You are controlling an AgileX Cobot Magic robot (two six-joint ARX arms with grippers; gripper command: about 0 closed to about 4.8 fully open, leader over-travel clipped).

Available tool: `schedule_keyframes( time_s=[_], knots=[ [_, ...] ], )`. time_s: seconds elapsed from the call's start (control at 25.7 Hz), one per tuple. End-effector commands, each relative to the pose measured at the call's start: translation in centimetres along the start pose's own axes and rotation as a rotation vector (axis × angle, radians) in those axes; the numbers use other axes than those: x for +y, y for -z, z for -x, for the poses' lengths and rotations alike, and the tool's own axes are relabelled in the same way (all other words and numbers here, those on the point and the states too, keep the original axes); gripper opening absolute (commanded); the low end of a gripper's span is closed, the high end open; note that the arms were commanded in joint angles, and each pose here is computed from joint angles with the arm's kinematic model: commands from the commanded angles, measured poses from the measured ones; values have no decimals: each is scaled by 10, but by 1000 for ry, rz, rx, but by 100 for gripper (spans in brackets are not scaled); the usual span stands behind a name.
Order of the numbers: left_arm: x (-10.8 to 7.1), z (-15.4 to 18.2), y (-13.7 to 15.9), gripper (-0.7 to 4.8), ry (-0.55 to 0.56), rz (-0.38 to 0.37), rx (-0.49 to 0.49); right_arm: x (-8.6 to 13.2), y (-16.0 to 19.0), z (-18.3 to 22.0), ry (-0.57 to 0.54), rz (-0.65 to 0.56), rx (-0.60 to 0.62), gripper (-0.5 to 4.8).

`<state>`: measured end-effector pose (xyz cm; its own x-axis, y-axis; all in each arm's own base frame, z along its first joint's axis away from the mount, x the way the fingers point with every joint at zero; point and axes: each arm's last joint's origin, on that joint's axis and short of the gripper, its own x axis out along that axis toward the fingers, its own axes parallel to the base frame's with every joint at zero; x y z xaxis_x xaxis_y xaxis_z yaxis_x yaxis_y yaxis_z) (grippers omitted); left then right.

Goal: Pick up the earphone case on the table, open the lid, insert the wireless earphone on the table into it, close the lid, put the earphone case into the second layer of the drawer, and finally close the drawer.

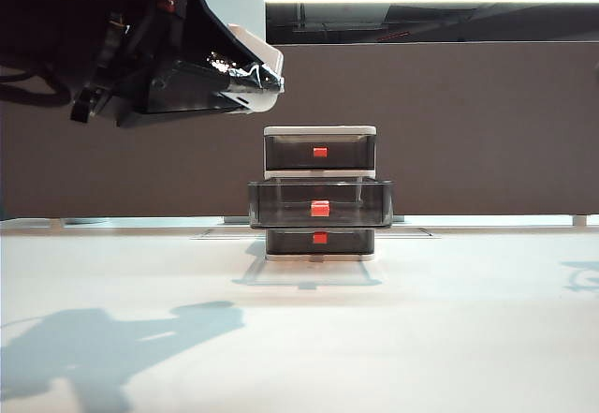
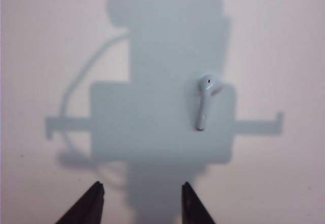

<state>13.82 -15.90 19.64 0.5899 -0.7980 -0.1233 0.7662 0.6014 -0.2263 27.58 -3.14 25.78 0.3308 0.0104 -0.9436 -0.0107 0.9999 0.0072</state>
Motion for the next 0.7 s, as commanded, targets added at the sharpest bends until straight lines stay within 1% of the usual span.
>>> schedule_keyframes(
  time_s=[0.04,0.19,0.39,0.51,0.62,0.7],
  knots=[
    [-1,0,-3,64,14,0,-24,-6,-6,-7,5,-3,54,212],
    [-1,0,-3,64,13,0,-23,-17,-13,-20,9,-20,82,212],
    [-1,0,-3,64,14,0,-24,-27,-17,-33,13,-37,88,211],
    [-1,0,-3,64,14,0,-24,-30,-20,-44,12,-21,89,211],
    [-1,0,-3,64,14,0,-24,-31,-22,-56,-27,-18,106,211],
    [-1,0,-3,64,13,0,-23,-32,-22,-61,-34,-20,112,211]
  ],
)
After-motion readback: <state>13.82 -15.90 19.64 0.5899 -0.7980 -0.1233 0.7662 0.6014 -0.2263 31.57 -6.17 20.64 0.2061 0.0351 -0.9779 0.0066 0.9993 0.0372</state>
